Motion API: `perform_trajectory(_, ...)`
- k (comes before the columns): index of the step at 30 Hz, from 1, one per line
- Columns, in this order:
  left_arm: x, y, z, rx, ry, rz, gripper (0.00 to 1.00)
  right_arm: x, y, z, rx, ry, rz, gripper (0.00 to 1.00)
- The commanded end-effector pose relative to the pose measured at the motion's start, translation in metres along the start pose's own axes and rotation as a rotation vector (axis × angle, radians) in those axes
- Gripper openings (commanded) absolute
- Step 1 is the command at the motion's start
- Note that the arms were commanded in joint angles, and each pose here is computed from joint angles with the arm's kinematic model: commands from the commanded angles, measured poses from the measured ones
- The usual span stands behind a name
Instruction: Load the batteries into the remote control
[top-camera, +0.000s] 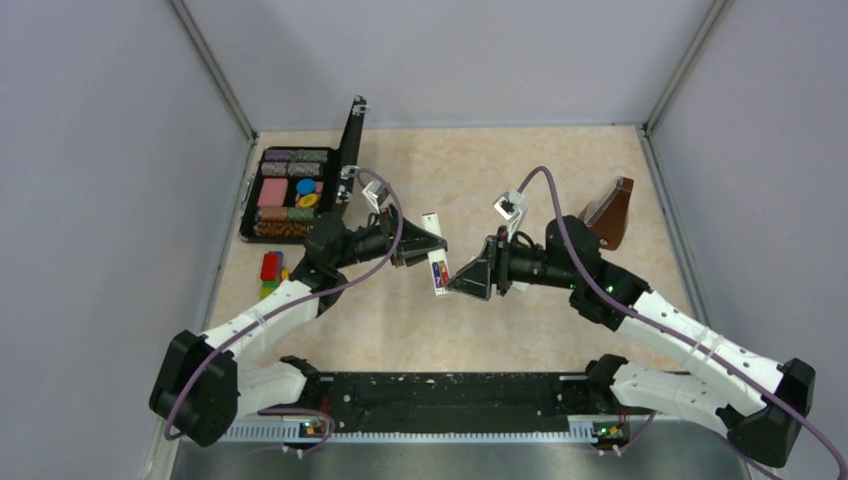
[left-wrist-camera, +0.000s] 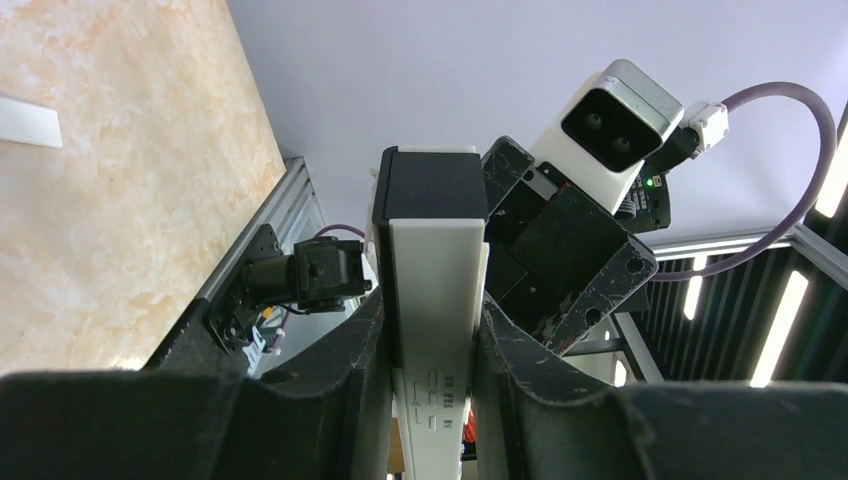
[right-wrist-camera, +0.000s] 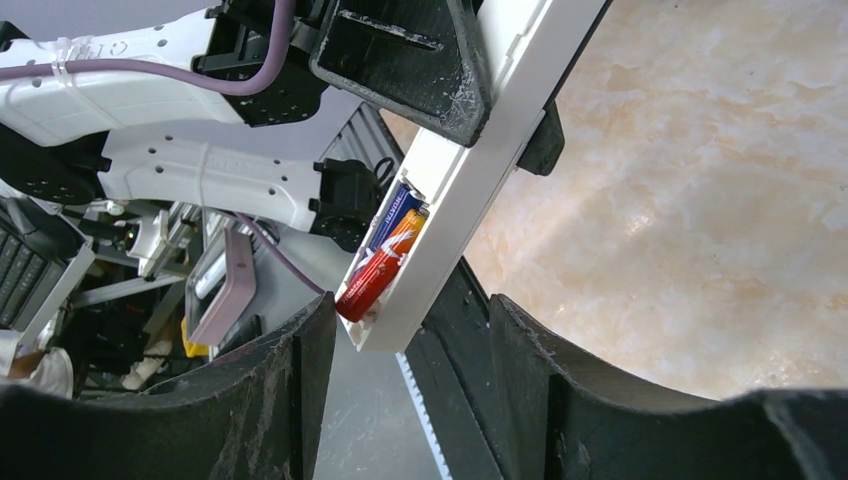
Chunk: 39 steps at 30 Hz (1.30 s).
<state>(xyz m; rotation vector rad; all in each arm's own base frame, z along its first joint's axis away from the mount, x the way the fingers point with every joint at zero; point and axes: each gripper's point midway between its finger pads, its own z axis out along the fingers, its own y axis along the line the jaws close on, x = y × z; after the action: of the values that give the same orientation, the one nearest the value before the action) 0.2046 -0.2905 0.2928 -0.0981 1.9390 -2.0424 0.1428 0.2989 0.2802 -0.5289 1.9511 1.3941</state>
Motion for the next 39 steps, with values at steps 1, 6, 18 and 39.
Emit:
perform_trajectory(1, 0.0, -0.038, 0.0, 0.083, 0.008, 0.075, 0.0, -0.016, -0.003, 0.003, 0.011, -0.064, -0.016, 0.56)
perform_trajectory(6, -0.001, -0.04, 0.0, 0.081, 0.006, 0.081, 0.0, -0.018, -0.008, 0.005, 0.037, -0.075, -0.005, 0.55)
perform_trajectory(18, 0.002, -0.051, 0.001, 0.101, 0.022, 0.103, 0.0, -0.01, -0.026, 0.011, 0.112, -0.052, 0.043, 0.52)
perform_trajectory(39, 0.009, -0.067, -0.003, 0.126, 0.055, 0.309, 0.0, -0.014, -0.006, 0.023, -0.02, 0.046, 0.248, 0.48)
